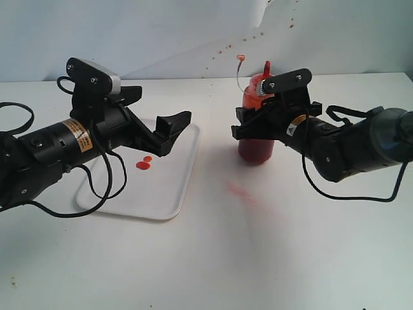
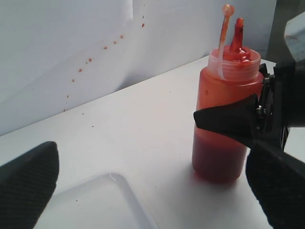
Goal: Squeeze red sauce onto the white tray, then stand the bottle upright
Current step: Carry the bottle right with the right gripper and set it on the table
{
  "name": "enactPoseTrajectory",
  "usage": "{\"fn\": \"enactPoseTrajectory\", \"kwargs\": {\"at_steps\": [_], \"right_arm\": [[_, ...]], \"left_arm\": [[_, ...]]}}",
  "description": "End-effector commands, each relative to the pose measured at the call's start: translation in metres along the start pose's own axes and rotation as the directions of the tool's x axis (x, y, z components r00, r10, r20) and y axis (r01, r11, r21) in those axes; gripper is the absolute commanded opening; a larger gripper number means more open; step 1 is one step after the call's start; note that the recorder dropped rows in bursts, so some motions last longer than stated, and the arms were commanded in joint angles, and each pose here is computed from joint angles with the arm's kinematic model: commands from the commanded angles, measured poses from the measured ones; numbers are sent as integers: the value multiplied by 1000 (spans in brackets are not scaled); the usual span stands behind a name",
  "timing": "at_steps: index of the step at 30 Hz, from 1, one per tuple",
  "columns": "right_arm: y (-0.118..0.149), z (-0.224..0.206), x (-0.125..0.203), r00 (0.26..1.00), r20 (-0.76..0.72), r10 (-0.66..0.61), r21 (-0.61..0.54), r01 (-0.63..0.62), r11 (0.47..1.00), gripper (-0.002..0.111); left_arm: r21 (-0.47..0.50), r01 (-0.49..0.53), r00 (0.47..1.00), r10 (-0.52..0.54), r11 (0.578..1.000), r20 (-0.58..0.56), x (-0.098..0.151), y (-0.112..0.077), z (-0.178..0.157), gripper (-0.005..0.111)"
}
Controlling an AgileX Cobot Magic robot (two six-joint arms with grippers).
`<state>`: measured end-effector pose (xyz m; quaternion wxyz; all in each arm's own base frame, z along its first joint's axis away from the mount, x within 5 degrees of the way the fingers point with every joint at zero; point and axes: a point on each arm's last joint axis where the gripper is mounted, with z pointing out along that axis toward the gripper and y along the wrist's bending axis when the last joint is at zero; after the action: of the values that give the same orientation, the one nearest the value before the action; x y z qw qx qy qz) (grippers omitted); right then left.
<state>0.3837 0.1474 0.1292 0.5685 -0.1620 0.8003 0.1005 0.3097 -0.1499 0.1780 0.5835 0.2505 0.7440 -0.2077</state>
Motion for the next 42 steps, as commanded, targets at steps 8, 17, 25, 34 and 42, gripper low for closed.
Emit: {"fn": "enactPoseTrajectory", "kwargs": {"at_steps": [8, 17, 25, 34, 42], "right_arm": [[-13, -3, -17, 989, 146, 21, 116, -38, 992, 0], [-14, 2, -6, 991, 126, 35, 130, -51, 990, 0], [-14, 4, -2, 993, 116, 31, 126, -45, 991, 0], [-7, 4, -3, 990, 113, -89, 67, 82, 994, 26], [-8, 4, -2, 992, 107, -67, 82, 58, 995, 105]], "left_arm": [[-4, 1, 1000, -1, 1000, 20, -5, -1, 0, 104], [-4, 1, 1000, -1, 1000, 20, -5, -1, 0, 104], [-4, 1, 1000, -1, 1000, 20, -5, -1, 0, 104], [-4, 1, 1000, -1, 1000, 20, -5, -1, 0, 104], [-4, 1, 1000, -1, 1000, 20, -5, -1, 0, 104]]}}
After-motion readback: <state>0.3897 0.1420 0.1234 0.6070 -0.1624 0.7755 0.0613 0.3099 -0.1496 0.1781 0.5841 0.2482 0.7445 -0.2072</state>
